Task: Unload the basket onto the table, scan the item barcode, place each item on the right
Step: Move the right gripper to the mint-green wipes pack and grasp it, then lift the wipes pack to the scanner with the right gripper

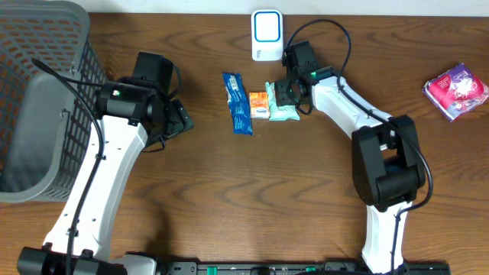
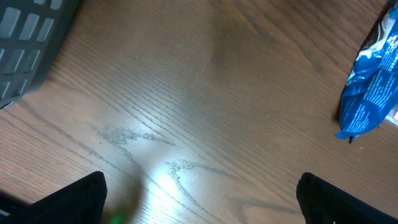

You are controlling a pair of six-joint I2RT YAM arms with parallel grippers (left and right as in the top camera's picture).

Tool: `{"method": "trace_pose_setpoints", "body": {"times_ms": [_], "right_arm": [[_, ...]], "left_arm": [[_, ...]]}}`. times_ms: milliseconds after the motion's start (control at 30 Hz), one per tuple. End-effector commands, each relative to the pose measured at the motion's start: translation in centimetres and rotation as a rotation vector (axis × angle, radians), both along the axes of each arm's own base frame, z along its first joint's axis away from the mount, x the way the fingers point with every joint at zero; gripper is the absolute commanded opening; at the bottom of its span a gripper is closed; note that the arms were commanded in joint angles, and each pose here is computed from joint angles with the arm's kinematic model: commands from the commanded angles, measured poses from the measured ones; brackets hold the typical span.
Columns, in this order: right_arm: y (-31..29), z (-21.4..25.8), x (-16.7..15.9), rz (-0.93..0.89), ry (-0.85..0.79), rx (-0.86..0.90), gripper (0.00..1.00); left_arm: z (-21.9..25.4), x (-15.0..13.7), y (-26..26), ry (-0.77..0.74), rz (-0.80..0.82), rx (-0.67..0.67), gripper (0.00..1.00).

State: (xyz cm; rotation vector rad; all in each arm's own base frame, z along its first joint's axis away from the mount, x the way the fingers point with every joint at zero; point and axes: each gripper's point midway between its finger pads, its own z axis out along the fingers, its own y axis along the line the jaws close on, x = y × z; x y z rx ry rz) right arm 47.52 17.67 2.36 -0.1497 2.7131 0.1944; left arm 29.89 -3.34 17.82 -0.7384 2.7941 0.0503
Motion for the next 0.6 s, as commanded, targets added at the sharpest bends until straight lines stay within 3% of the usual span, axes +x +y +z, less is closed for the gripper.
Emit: {"method": "trace_pose_setpoints", "body": {"times_ms": [0,100,333,567], "right_arm": [[-0.3,-3.4,-1.1,0.008,0.084,-0.009,0.51],[-0.4,-4.0,-1.3,0.008,0.099,-0.014,0.45],[-0.4,-3.3,-1.0,0.006,0.088,-0.011,0.02],[-1.7,1.1,0.7,-0.032,-0.002,-0.036,0.01]], "left_arm": [[-0.1,-0.1,0.2,0.004,0.01,0.006,0.98],[-0.1,-0.1,0.2,0.004,0.01,0.006,0.98],[-0.1,0.0,0.2,0.004,0.01,0.006,0.98],[-0.1,0.0,0.2,0.004,0.01,0.006,0.98]]}}
